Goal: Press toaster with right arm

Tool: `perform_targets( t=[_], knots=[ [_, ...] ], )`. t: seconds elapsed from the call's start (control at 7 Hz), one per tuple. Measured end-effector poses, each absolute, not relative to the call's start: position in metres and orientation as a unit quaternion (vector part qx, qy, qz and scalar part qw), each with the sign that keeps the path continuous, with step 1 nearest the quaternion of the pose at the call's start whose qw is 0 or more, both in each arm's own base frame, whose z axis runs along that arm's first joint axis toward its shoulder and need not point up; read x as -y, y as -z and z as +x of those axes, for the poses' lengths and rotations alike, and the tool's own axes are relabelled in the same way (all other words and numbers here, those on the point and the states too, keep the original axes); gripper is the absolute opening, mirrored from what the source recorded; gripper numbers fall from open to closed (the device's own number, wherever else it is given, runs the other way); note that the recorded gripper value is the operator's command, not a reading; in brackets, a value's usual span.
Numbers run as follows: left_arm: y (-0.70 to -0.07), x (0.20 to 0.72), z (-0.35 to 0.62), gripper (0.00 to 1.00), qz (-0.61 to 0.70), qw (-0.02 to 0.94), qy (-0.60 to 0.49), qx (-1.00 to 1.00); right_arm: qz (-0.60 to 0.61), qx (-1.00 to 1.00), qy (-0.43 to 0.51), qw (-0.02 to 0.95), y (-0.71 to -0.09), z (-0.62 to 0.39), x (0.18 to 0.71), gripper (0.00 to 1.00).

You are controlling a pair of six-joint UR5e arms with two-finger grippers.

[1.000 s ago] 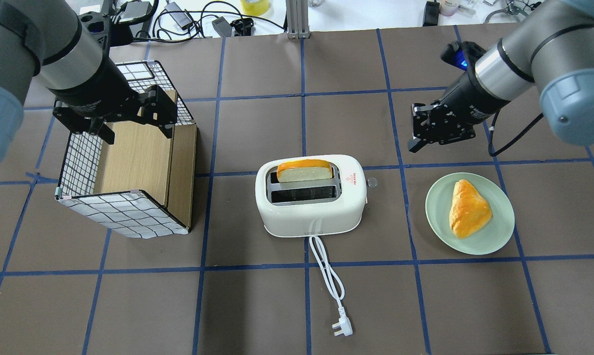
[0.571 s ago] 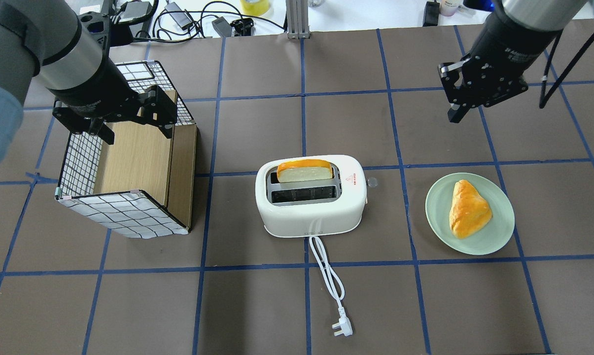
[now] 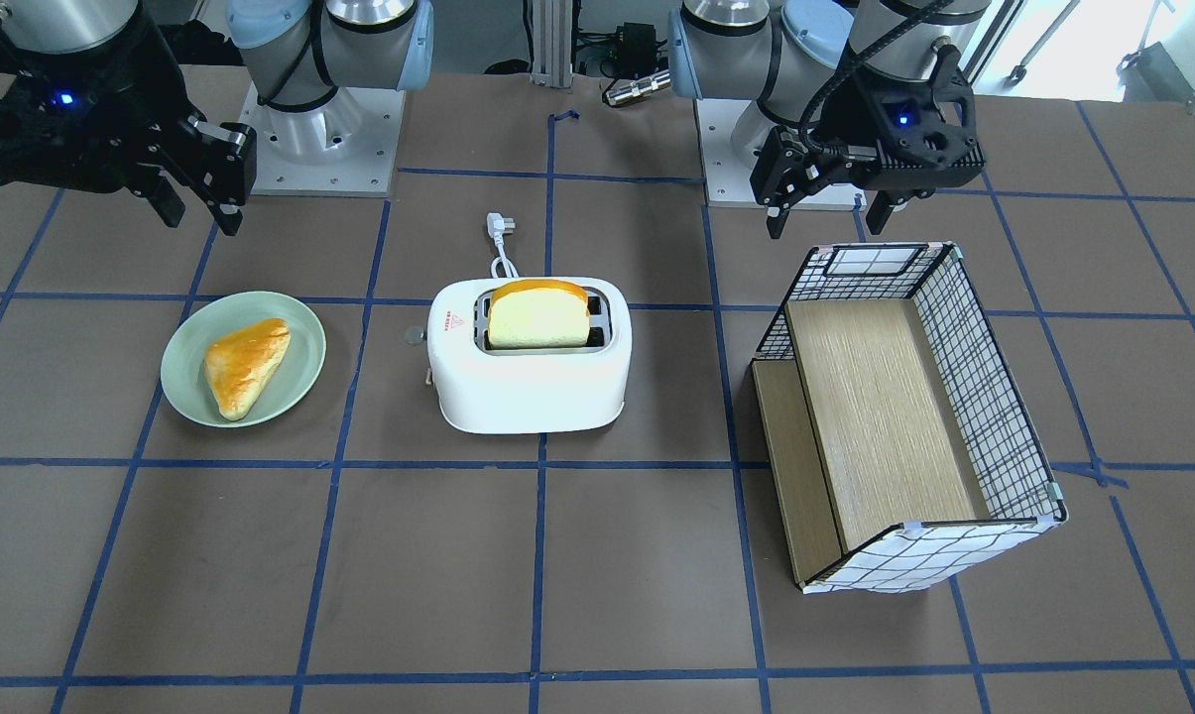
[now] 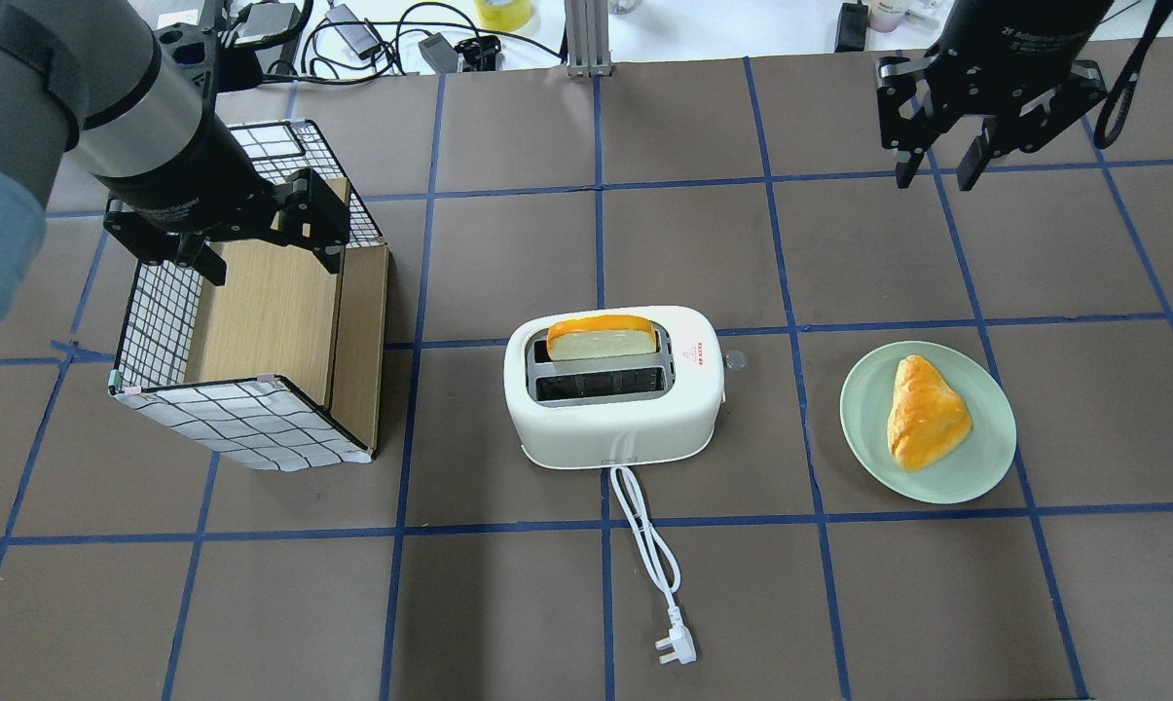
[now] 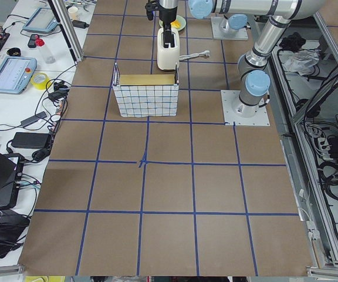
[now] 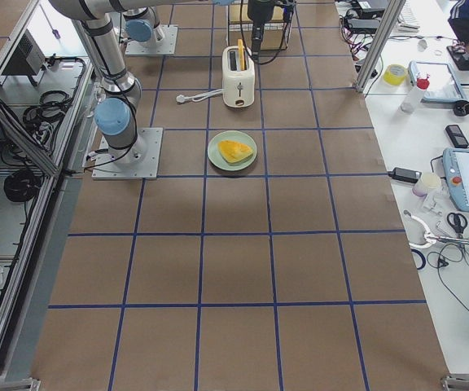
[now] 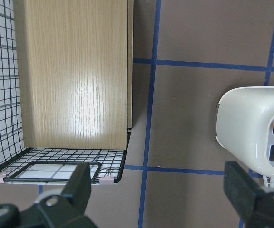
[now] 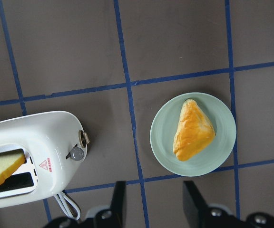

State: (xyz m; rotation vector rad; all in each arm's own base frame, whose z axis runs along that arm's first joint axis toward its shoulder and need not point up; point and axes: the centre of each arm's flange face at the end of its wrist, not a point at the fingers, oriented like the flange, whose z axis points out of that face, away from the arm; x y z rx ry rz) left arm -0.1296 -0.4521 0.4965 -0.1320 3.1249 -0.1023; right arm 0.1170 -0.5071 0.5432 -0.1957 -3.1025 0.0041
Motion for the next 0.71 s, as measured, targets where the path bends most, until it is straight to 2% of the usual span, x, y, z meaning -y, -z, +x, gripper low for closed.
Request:
perform_targets(
  t=[0.71],
  knots=[
    [-0.4966,0.4521,-0.1296,1.0,-0.042,0.006,0.033,-0.999,-0.054,0.998,-0.04,0.018,-0.5425,0.1201,0.518,1.0]
  ],
)
